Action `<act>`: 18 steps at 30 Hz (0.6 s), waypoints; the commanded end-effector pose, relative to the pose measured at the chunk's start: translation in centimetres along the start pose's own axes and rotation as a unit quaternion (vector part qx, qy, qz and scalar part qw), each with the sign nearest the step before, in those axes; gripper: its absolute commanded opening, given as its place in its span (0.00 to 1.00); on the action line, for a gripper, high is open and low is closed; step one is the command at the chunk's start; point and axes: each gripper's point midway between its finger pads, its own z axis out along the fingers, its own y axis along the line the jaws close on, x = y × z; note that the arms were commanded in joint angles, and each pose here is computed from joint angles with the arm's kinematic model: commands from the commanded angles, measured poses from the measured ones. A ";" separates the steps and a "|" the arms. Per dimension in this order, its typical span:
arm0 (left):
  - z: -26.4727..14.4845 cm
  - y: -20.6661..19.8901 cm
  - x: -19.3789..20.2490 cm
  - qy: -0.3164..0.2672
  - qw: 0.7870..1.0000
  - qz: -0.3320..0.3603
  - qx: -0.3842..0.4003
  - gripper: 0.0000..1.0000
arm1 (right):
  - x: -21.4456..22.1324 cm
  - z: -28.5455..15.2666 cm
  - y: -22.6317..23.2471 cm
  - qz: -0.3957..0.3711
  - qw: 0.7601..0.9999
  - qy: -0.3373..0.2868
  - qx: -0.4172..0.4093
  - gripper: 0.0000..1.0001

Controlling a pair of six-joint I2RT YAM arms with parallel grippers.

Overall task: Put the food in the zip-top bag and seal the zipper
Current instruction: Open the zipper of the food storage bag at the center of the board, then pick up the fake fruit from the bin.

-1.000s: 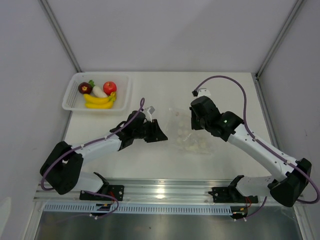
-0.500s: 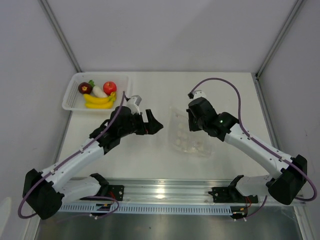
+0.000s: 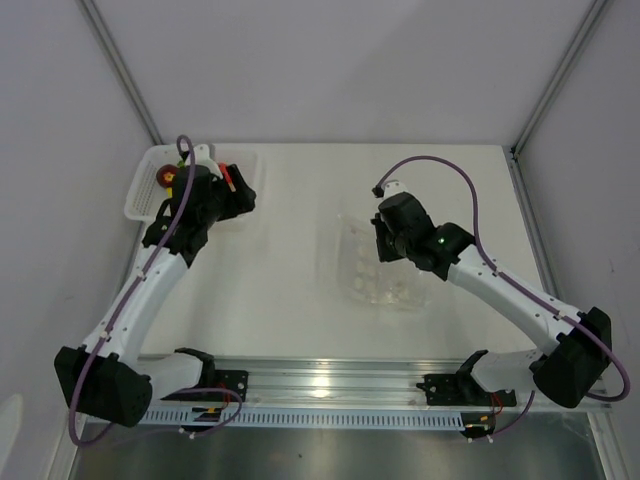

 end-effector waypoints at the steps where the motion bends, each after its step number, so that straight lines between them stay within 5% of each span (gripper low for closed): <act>1: 1.8 3.8 -3.6 -0.033 0.994 0.063 -0.082 0.74 | -1.3 0.2 -0.1 -0.012 1.000 -0.015 -0.002 0.00; 18: 15.2 10.6 -6.6 0.040 0.983 0.076 -0.160 0.75 | 0.7 2.7 -0.3 0.000 0.998 0.014 -0.058 0.00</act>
